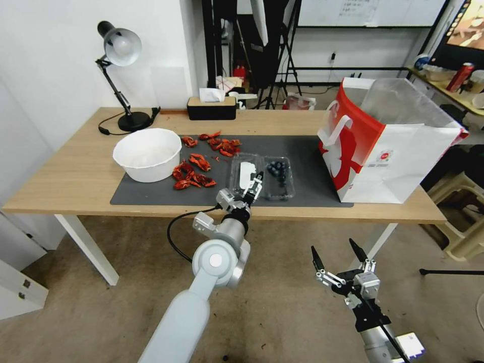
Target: Close the takeout container lid, then place the container into the takeout bag.
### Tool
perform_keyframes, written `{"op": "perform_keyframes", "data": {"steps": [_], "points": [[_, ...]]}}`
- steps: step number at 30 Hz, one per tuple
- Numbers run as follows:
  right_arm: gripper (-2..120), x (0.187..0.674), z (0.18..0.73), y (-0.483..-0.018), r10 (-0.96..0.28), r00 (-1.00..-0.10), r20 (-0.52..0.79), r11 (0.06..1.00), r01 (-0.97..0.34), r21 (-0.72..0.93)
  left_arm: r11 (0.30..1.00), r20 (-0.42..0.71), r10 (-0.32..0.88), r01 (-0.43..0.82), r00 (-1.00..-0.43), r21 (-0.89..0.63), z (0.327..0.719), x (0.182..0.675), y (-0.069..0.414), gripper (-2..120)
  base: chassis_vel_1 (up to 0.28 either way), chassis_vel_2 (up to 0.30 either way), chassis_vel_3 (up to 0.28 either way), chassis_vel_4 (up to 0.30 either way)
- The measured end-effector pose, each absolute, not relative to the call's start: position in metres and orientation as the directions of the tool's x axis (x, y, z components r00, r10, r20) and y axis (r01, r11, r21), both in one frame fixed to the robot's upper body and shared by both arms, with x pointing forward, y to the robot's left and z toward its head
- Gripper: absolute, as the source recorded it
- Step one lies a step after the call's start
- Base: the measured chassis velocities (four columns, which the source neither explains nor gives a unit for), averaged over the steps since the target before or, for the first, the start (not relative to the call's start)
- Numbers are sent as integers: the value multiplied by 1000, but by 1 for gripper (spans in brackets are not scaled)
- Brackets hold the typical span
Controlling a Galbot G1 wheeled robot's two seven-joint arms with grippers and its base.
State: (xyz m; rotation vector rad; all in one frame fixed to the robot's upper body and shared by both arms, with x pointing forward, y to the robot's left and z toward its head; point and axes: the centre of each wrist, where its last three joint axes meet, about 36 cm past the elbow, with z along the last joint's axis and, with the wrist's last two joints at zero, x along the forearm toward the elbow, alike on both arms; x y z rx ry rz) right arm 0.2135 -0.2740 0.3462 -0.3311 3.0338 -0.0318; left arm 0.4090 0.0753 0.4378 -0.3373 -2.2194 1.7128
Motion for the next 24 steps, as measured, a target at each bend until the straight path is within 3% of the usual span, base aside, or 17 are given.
{"op": "perform_keyframes", "data": {"steps": [14,24], "points": [[100,213,347,-272,-219,-971,-92,976,-217,-34,202,-21,376,104,-926,-974,446,404,82,100,0,0,0,0],[100,211,349,-270,-217,-971,-96,976,-214,-40,184,-121,432,219,-894,-958,447,403,88,100,0,0,0,0]]}}
